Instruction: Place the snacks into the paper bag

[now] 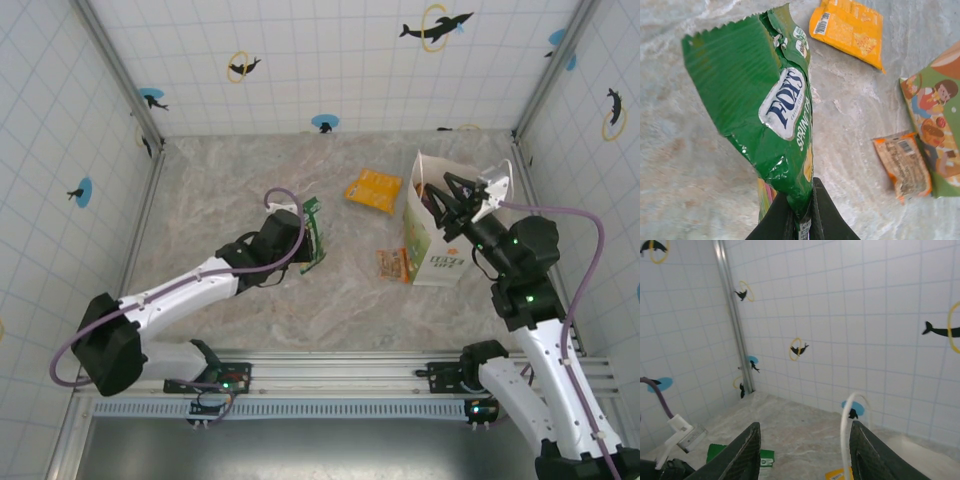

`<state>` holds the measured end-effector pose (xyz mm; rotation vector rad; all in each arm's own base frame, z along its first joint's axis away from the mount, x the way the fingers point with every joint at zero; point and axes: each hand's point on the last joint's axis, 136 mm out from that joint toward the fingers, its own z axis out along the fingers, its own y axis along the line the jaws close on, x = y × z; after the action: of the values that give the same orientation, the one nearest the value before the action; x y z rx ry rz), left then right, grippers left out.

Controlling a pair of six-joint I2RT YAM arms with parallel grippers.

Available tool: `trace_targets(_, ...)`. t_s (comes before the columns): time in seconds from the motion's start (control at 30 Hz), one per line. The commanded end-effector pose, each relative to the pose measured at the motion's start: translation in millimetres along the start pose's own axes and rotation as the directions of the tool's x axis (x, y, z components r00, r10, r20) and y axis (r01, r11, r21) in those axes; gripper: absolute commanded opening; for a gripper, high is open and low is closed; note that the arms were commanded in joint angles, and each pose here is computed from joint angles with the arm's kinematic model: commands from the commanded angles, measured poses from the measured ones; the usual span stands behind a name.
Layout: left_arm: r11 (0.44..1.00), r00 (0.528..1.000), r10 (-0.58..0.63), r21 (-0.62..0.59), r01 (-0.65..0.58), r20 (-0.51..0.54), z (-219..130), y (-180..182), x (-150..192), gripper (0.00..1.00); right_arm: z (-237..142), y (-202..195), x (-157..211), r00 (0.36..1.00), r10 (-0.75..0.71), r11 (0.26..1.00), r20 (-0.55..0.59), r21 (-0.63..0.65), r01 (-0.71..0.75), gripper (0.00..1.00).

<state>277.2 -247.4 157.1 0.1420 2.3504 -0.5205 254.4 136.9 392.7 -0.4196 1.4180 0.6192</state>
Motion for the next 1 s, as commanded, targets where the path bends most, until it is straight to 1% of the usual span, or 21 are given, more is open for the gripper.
trace_targets(0.0, 0.988, 0.987, 0.151, -0.012, -0.151, 0.053, -16.7, -1.3, -18.6, 0.0, 2.1, 21.7, -30.0, 0.996, -0.024, 0.992, 0.083, -0.122, 0.035, 0.48)
trace_targets(0.1, 0.971, 0.968, 0.238, 0.018, -0.24, 0.085, -26.9, -7.8, -25.0, 0.0, 6.0, 28.1, -32.2, 0.996, -0.019, 0.985, 0.083, -0.169, 0.033, 0.48)
trace_targets(0.17, 0.953, 0.947, 0.297, 0.029, -0.302, 0.125, -37.2, -13.1, -34.4, 0.0, 8.2, 31.2, -32.5, 0.996, -0.022, 0.981, 0.082, -0.191, 0.037, 0.48)
trace_targets(0.2, 0.935, 0.927, 0.347, 0.029, -0.354, 0.14, -41.2, -15.3, -37.0, 0.0, 9.7, 31.9, -31.4, 0.997, -0.021, 0.979, 0.078, -0.2, 0.036, 0.48)
trace_targets(0.33, 0.873, 0.855, 0.461, 0.054, -0.485, 0.237, -65.7, -30.7, -55.3, 0.0, 14.7, 41.8, -24.6, 0.998, -0.026, 0.961, 0.061, -0.274, 0.042, 0.48)
trace_targets(0.47, 0.818, 0.791, 0.517, 0.085, -0.569, 0.328, -89.7, -49.0, -71.9, 0.0, 21.1, 55.0, -14.1, 1.0, -0.018, 0.934, 0.024, -0.356, 0.026, 0.48)
trace_targets(0.53, 0.788, 0.762, 0.531, 0.115, -0.605, 0.37, -99.6, -60.4, -77.5, 0.0, 24.0, 62.0, -9.7, 1.0, -0.021, 0.92, 0.01, -0.391, 0.023, 0.49)
trace_targets(0.67, 0.742, 0.724, 0.525, 0.176, -0.647, 0.448, -113.7, -80.5, -83.5, 0.0, 31.8, 74.6, 1.3, 0.999, -0.033, 0.896, -0.024, -0.444, 0.018, 0.51)
trace_targets(0.7, 0.736, 0.708, 0.507, 0.181, -0.652, 0.491, -126.8, -89.3, -96.6, 0.0, 33.6, 77.5, 4.0, 0.999, -0.037, 0.89, -0.034, -0.455, 0.018, 0.52)
trace_targets(0.73, 0.729, 0.701, 0.499, 0.189, -0.658, 0.51, -132.1, -94.0, -100.5, 0.0, 36.0, 79.7, 7.3, 0.998, -0.044, 0.886, -0.043, -0.464, 0.019, 0.53)
trace_targets(0.87, 0.7, 0.668, 0.464, 0.221, -0.679, 0.583, -153.7, -110.8, -114.4, 0.0, 44.9, 81.8, 16.0, 0.997, -0.054, 0.881, -0.063, -0.473, 0.018, 0.57)
trace_targets(0.97, 0.68, 0.64, 0.429, 0.239, -0.694, 0.638, -172.6, -121.3, -124.1, 0.0, 51.1, 79.8, 14.2, 0.997, -0.054, 0.887, -0.05, -0.46, 0.025, 0.6)
